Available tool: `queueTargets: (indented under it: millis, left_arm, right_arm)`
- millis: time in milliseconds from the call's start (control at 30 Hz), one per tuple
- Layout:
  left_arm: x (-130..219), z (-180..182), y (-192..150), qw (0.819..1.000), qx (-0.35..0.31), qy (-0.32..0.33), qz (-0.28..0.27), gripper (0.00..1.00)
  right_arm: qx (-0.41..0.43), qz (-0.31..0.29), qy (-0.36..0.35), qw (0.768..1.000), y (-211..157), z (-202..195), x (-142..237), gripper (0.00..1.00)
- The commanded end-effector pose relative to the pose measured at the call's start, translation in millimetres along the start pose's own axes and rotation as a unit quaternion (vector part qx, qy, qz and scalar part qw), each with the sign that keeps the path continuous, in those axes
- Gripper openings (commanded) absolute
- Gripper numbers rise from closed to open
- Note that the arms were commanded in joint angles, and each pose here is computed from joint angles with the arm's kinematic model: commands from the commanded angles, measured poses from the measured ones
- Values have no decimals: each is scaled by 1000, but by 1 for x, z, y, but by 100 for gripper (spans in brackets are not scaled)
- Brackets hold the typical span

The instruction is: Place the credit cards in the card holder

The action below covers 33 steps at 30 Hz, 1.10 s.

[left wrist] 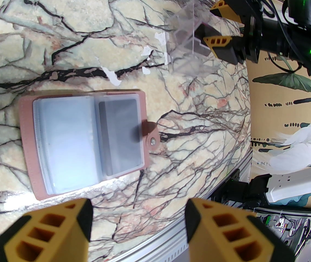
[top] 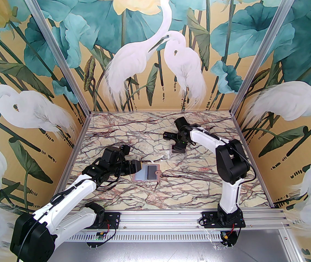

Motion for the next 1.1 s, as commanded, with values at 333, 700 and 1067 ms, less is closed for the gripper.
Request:
queueTargets:
  millis: [333, 700, 1067]
  left_arm:
    - [-1, 6, -2, 1000, 7, 10, 0, 62]
    - [-4, 8, -3, 1000, 11, 9, 6, 62]
    - [-4, 9, -4, 1000, 13, 8, 8, 62]
  right_arm:
    - [-129, -4, 12, 992, -15, -16, 9, 52]
    - [-217, -6, 19, 976, -32, -23, 19, 38]
    - [-252, -31, 25, 967, -30, -29, 40, 21]
Point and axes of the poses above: each hand's point on the last joint's axis, 136 mm out from that joint toward the fingers, its own x axis back along the fingers, its own z axis along the line the jaws close on, y = z × x, the point moved 9 cm from there along x, back along the fingers, and after that the axes turned 8 degrees about x, right-handed, at the moved point
